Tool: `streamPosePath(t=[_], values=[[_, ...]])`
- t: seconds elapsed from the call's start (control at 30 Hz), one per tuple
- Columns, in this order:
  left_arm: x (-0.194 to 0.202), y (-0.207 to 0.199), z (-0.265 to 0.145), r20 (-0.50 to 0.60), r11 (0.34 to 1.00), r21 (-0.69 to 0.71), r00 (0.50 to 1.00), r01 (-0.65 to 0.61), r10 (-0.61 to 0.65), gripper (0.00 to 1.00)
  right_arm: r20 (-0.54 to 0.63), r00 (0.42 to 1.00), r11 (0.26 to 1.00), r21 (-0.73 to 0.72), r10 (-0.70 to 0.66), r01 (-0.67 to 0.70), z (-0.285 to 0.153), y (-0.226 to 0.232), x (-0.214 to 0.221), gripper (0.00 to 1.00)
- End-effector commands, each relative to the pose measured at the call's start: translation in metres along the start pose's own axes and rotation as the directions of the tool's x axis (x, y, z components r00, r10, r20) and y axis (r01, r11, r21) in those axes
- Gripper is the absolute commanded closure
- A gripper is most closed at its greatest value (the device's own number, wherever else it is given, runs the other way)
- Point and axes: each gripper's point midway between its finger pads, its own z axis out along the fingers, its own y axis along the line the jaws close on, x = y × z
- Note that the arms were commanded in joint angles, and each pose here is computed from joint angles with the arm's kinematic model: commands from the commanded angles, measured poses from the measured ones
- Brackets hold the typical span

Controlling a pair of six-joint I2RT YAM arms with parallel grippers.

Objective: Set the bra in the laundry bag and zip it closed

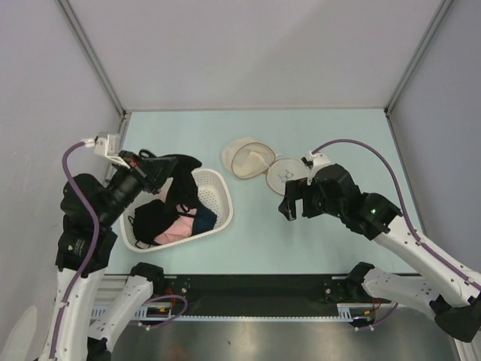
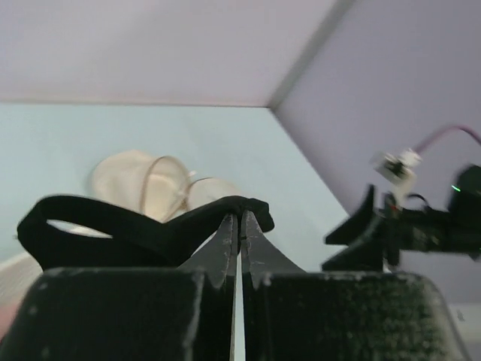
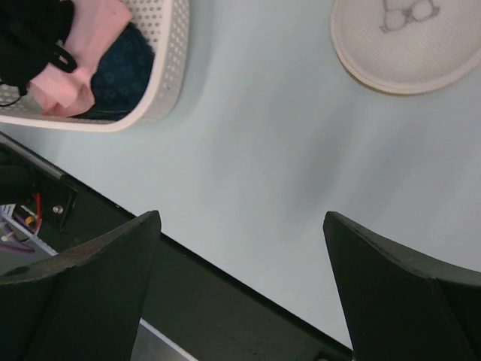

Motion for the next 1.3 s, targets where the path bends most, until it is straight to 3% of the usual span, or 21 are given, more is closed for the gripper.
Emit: streamPosePath(t=[0.0, 0.13, 0.2, 0.33, 0.47, 0.57, 0.67, 0.7, 0.9, 0.97, 1.0, 1.03, 1.1, 1.13, 1.2, 1.27], values=[[-0.009, -0.079, 0.004, -0.040, 0.882, 0.458, 0.989, -0.111, 0.145, 1.00, 0.061, 0.996, 0.980, -0.184, -0.068, 0.078, -0.025, 0.031, -0.029, 0.04], [0.002, -0.105, 0.015, -0.145, 0.783, 0.622, 0.985, 0.017, 0.093, 1.00, 0.146, 0.984, 0.932, -0.333, -0.101, 0.145, -0.046, 0.051, -0.044, 0.00], [0.012, -0.112, 0.025, -0.218, 0.747, 0.658, 0.974, 0.098, 0.064, 1.00, 0.172, 0.981, 0.866, -0.473, -0.092, 0.164, -0.061, 0.075, -0.049, 0.00], [0.044, -0.150, 0.029, -0.322, 0.617, 0.765, 0.939, 0.185, 0.118, 1.00, 0.195, 0.978, 0.824, -0.542, -0.067, 0.165, -0.072, 0.089, -0.059, 0.00], [0.071, -0.178, 0.057, -0.410, 0.582, 0.767, 0.904, 0.270, 0.121, 1.00, 0.218, 0.976, 0.930, -0.352, -0.027, 0.104, -0.064, 0.053, -0.073, 0.00], [0.098, -0.202, 0.085, -0.510, 0.554, 0.746, 0.853, 0.370, 0.116, 1.00, 0.225, 0.974, 0.994, -0.110, 0.016, 0.009, -0.063, 0.007, -0.076, 0.00], [0.119, -0.232, 0.109, -0.571, 0.510, 0.737, 0.813, 0.443, 0.118, 1.00, 0.272, 0.962, 0.986, 0.149, 0.029, -0.072, -0.081, -0.042, -0.077, 0.00], [0.110, -0.246, 0.112, -0.554, 0.484, 0.758, 0.823, 0.437, 0.125, 1.00, 0.291, 0.956, 0.978, 0.185, 0.036, -0.093, -0.088, -0.050, -0.077, 0.00], [0.161, -0.275, 0.139, -0.661, 0.424, 0.720, 0.729, 0.550, 0.177, 1.00, 0.375, 0.926, 0.945, 0.283, 0.049, -0.164, -0.129, -0.073, -0.074, 0.00], [0.178, -0.266, 0.140, -0.693, 0.437, 0.692, 0.699, 0.575, 0.179, 1.00, 0.348, 0.936, 0.953, 0.261, 0.054, -0.153, -0.124, -0.071, -0.064, 0.00], [0.200, -0.251, 0.140, -0.732, 0.475, 0.648, 0.658, 0.595, 0.175, 1.00, 0.330, 0.942, 0.956, 0.255, 0.055, -0.145, -0.120, -0.070, -0.060, 0.00], [0.213, -0.241, 0.138, -0.734, 0.496, 0.646, 0.652, 0.581, 0.191, 1.00, 0.316, 0.947, 0.958, 0.250, 0.057, -0.140, -0.116, -0.069, -0.056, 0.00], [0.255, -0.203, 0.128, -0.805, 0.613, 0.537, 0.569, 0.580, 0.166, 1.00, 0.250, 0.966, 0.965, 0.229, 0.068, -0.127, -0.097, -0.068, -0.039, 0.00], [0.271, -0.186, 0.124, -0.809, 0.649, 0.524, 0.560, 0.552, 0.177, 1.00, 0.226, 0.971, 0.966, 0.223, 0.077, -0.129, -0.089, -0.068, -0.032, 0.00], [0.307, -0.144, 0.106, -0.874, 0.736, 0.401, 0.469, 0.545, 0.128, 1.00, 0.178, 0.978, 0.969, 0.199, 0.108, -0.144, -0.069, -0.067, -0.015, 0.00], [0.326, -0.117, 0.100, -0.894, 0.788, 0.333, 0.438, 0.518, 0.090, 1.00, 0.168, 0.975, 0.973, 0.156, 0.143, -0.170, -0.055, -0.061, -0.009, 0.00]])
